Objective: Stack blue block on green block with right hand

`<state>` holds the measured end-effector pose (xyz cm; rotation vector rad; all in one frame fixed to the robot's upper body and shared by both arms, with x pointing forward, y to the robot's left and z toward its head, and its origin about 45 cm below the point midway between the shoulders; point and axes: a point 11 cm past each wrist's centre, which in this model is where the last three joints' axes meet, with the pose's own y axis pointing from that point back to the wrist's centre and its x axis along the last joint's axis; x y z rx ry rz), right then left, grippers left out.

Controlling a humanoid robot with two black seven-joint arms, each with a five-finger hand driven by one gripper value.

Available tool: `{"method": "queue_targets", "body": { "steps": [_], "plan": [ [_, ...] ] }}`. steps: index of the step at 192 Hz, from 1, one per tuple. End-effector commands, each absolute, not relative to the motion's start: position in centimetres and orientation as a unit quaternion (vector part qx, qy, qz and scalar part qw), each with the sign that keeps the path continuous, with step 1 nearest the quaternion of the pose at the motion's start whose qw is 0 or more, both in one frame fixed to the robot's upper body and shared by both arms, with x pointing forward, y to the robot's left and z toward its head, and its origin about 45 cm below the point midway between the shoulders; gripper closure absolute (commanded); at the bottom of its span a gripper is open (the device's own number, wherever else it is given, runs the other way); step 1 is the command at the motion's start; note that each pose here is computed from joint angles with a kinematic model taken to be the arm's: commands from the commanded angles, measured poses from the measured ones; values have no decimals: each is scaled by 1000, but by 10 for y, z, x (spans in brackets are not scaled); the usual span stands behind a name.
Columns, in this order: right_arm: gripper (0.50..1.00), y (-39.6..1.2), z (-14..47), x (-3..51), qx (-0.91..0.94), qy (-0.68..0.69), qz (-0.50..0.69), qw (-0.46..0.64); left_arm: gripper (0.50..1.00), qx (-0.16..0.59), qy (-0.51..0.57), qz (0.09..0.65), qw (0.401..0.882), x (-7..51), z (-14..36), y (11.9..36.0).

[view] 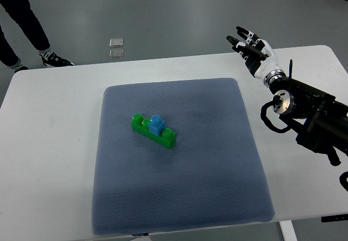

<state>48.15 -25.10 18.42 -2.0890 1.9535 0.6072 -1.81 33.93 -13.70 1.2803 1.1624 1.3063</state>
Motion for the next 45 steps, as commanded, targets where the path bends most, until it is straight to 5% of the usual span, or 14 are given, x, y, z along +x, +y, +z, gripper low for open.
{"method": "queue_targets", "body": {
  "steps": [1, 45],
  "plan": [
    [589, -250, 180, 479, -710, 664, 208, 107, 500, 522, 474, 533, 468, -18, -137, 339],
    [589, -250, 180, 479, -710, 664, 208, 107, 500, 522, 474, 533, 468, -18, -137, 339]
  ]
}}
